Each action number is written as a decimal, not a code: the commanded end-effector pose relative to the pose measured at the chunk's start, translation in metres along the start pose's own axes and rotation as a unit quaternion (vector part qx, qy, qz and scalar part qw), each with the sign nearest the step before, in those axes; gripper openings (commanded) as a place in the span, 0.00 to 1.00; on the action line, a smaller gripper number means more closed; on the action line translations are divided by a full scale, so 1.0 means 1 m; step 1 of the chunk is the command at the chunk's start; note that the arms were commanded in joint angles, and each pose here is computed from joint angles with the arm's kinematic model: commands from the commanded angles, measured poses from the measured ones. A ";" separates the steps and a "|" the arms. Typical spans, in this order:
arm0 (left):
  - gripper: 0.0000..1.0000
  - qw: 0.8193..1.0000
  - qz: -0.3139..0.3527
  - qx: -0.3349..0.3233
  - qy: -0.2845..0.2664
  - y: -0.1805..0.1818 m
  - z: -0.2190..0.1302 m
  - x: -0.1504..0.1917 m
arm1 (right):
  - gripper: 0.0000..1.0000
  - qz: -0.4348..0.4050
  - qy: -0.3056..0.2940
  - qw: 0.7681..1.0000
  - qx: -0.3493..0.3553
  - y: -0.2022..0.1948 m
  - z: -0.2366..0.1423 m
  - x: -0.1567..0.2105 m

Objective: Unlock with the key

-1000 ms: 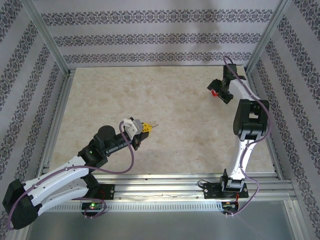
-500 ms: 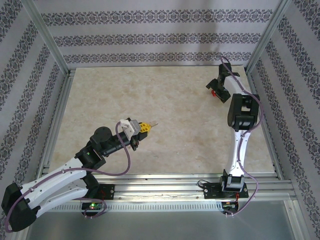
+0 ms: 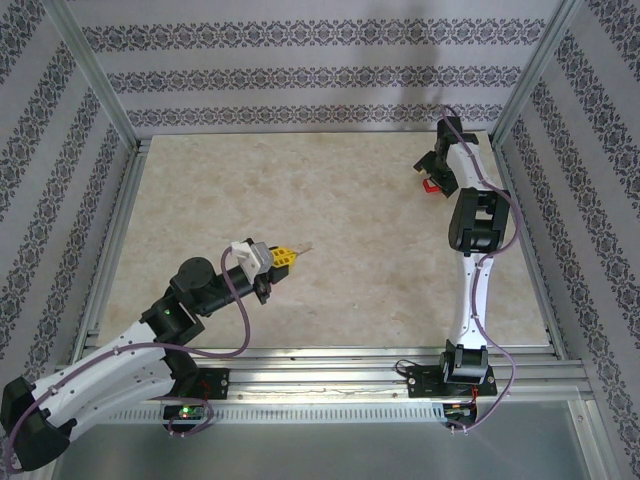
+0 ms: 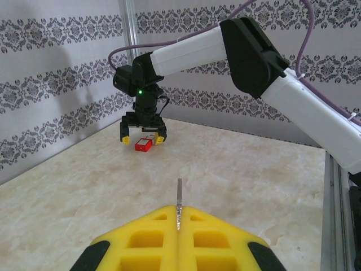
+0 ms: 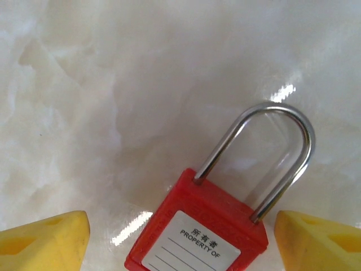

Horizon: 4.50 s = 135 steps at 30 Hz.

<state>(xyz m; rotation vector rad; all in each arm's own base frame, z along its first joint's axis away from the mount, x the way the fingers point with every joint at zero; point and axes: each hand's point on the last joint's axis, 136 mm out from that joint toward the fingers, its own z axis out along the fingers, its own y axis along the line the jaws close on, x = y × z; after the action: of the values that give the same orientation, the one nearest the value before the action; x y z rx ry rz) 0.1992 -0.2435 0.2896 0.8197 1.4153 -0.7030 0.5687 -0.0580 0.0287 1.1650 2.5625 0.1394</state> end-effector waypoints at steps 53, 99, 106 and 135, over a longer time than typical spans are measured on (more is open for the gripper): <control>0.00 0.950 0.124 -0.173 -0.228 0.040 0.019 -0.119 | 0.08 -0.058 -0.050 0.828 -0.556 0.163 -0.355 0.197; 0.00 0.947 -0.053 -0.234 -0.215 0.081 0.039 -0.120 | 0.02 -0.096 0.019 0.748 -0.656 0.160 -0.461 0.313; 0.00 0.943 -0.065 -0.249 -0.212 0.090 0.032 -0.115 | 0.01 -0.100 0.023 0.753 -0.650 0.159 -0.454 0.321; 0.00 0.948 -0.109 -0.235 -0.184 0.094 0.038 -0.093 | 0.00 -0.111 0.015 0.750 -0.651 0.162 -0.456 0.325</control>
<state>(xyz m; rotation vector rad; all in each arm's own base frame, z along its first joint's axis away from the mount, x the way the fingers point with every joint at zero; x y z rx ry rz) 0.2947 -0.2311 0.3863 0.1547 1.2712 -0.5933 0.3342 0.3149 0.3919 0.2862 1.8409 1.5552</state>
